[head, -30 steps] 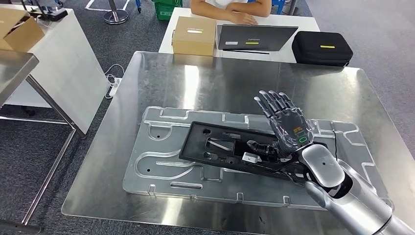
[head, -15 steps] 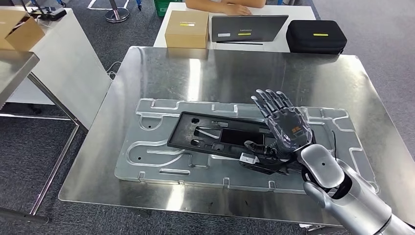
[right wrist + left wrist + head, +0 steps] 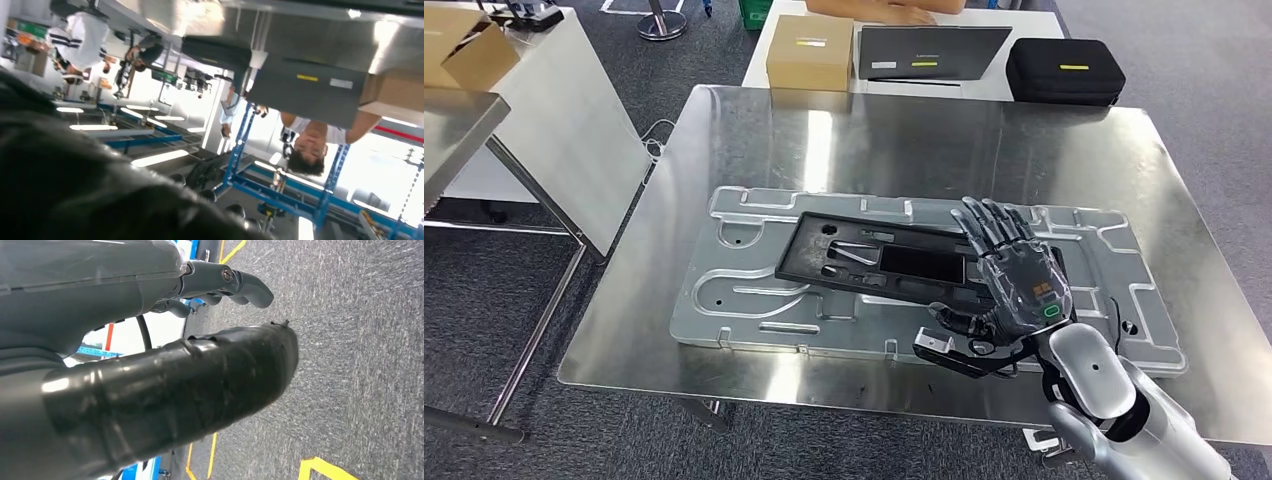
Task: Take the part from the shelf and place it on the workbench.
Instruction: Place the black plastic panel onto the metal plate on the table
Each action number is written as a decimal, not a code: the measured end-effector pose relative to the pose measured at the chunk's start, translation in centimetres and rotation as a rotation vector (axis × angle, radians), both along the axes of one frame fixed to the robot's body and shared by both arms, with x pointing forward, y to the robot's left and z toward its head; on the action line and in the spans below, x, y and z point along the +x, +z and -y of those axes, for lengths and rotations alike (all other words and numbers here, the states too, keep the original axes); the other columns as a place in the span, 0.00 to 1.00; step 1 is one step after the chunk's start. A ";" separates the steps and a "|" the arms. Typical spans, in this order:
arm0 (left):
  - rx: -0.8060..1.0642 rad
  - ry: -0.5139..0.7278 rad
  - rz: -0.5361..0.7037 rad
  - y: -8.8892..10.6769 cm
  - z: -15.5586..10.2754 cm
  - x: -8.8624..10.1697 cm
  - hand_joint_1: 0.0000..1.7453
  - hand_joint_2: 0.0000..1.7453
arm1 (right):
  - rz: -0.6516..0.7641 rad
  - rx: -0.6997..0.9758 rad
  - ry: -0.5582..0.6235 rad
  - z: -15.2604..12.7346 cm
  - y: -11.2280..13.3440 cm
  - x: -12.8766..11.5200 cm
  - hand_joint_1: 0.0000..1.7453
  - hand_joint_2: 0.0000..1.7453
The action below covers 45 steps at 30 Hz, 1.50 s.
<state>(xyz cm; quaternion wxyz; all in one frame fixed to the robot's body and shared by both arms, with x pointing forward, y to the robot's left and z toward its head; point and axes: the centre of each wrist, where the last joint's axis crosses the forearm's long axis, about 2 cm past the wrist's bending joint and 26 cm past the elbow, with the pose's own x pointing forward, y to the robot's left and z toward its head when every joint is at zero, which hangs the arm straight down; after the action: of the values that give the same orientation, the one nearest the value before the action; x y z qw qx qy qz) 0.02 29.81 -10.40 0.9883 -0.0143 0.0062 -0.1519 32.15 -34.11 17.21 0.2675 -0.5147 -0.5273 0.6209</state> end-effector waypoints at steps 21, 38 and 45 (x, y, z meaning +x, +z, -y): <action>0.015 0.002 0.025 0.3 -0.3 0.7 0.00 1.00 | 0.013 0.182 0.024 -1.1 0.6 -3.9 0.00 0.00; 0.011 0.002 0.022 0.3 -0.1 0.6 0.00 1.00 | 0.020 0.182 0.015 -0.6 0.8 -4.1 0.00 0.00; 0.014 0.002 0.020 0.3 -0.2 0.5 0.00 1.00 | 0.018 0.184 0.017 -0.7 0.8 -4.2 0.00 0.00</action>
<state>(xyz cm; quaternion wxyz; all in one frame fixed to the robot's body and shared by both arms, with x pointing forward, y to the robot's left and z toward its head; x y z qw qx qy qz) 0.49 29.99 -10.12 0.9885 -0.0059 -0.0027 -0.1510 27.92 -33.38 17.98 0.3035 -0.4889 -0.5889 0.5675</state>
